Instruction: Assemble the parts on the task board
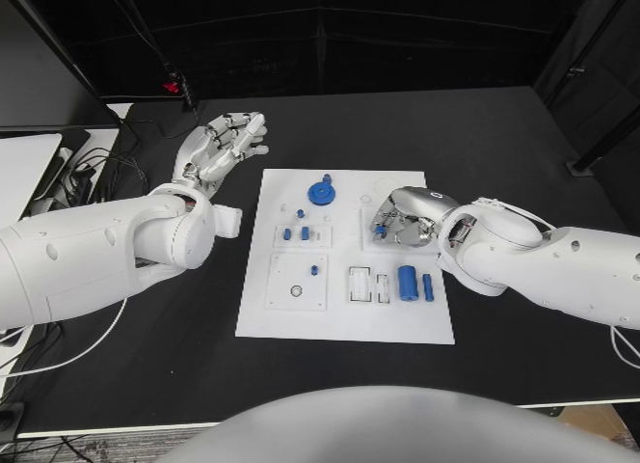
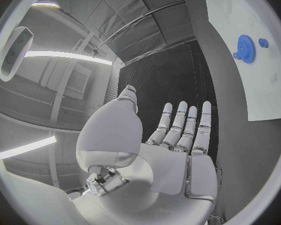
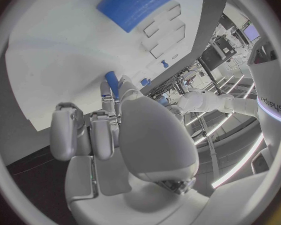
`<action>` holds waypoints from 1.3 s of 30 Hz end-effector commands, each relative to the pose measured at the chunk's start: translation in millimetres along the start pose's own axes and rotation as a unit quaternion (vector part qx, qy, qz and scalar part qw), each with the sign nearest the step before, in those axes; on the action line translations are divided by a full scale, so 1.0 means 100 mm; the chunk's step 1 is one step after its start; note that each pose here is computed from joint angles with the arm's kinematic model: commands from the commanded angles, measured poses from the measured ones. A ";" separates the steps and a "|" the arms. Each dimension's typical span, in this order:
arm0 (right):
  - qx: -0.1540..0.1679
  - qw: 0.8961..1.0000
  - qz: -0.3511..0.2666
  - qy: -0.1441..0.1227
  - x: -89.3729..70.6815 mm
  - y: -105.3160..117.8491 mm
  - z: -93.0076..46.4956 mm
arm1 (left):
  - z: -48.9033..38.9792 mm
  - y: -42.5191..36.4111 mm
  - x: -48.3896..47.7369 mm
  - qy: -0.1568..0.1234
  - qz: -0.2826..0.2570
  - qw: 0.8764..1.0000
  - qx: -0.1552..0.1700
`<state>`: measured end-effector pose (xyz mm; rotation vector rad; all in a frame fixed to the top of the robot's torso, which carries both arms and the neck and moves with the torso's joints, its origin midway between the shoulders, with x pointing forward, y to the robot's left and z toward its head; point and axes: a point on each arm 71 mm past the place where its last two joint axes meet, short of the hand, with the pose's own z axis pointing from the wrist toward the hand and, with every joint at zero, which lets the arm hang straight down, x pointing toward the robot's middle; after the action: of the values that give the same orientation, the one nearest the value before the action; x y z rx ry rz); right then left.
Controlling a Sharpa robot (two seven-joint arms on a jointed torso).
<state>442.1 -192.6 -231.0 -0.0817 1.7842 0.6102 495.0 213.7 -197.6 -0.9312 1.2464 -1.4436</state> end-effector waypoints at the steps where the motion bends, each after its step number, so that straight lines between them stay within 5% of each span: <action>1: -0.021 0.999 0.012 -0.037 -0.06 0.03 -0.03 | -0.009 -0.128 0.002 0.002 -0.003 0.997 0.083; 12: -0.064 0.989 0.047 -0.122 -0.24 0.08 -0.25 | -0.008 -0.125 -0.011 0.001 -0.002 0.997 0.083; 18: -0.091 0.984 0.063 -0.143 -0.31 0.19 -0.31 | -0.007 -0.119 -0.014 0.001 -0.002 0.997 0.083; 27: -0.138 0.981 0.085 -0.106 -0.19 0.53 -0.17 | -0.007 -0.118 0.007 0.002 -0.003 0.997 0.083; 39: -0.208 0.976 0.061 -0.011 0.12 1.09 0.13 | -0.002 -0.118 0.026 0.004 -0.004 0.997 0.083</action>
<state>413.2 -96.3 -199.2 -0.1559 1.5635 1.0512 495.0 212.5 -198.5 -0.9324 1.2481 -1.4447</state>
